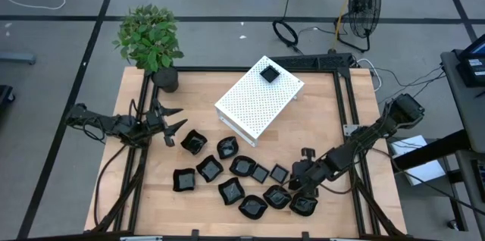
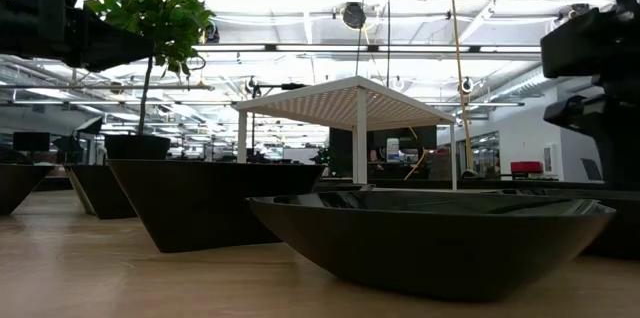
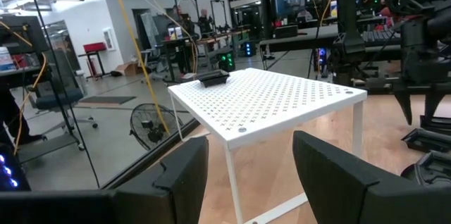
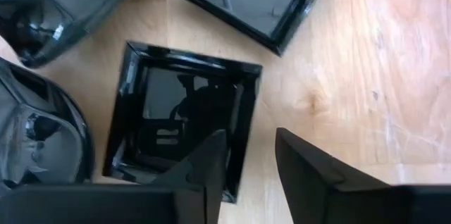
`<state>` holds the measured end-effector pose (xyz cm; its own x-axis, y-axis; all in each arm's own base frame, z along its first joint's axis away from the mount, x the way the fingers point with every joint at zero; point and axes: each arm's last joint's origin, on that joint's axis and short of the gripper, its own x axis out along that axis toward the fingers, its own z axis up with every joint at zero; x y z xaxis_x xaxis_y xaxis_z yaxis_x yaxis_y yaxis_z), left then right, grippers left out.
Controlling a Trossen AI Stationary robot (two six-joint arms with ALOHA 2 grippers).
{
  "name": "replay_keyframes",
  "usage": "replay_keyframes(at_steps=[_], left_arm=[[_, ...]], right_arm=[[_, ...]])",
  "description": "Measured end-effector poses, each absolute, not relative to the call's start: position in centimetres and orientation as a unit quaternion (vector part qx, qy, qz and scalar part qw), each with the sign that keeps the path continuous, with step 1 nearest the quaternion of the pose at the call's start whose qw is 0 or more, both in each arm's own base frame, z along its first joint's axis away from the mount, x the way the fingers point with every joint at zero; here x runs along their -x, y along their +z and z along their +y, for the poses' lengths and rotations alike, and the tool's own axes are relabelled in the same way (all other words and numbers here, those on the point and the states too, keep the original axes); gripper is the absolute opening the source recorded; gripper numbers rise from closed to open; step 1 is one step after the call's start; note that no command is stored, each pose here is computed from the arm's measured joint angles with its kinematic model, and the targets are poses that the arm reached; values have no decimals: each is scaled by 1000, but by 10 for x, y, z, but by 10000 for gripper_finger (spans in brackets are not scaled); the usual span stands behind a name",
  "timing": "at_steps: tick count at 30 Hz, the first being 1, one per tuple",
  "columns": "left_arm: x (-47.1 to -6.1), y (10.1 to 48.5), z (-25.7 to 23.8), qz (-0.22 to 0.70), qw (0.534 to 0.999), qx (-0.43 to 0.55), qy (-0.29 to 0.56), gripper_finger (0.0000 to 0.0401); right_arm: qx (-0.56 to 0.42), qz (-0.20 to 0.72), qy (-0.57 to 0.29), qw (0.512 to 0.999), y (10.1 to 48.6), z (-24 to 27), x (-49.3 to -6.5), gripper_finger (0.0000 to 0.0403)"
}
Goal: Pick & Place Mini shaped plates
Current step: Stack the black square plate on top of the black square plate on the shelf
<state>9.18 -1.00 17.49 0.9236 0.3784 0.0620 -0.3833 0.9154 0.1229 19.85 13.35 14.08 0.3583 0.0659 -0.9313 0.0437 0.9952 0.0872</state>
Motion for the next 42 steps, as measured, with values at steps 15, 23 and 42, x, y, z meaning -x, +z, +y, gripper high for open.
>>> replay_keyframes(at_steps=[15, 23, 42], left_arm=[[-92, 175, -10, -19, 978, -66, 195, 212], [-92, 175, -10, -18, 978, -66, 195, 212], [-92, 175, -10, -19, 978, -66, 195, 212]], right_arm=[[-41, 574, 1, 818, 140, 132, -197, 32], [-48, 572, -7, 819, 141, 128, -200, 13], [-61, 544, 5, 837, 163, 118, -196, 10]])
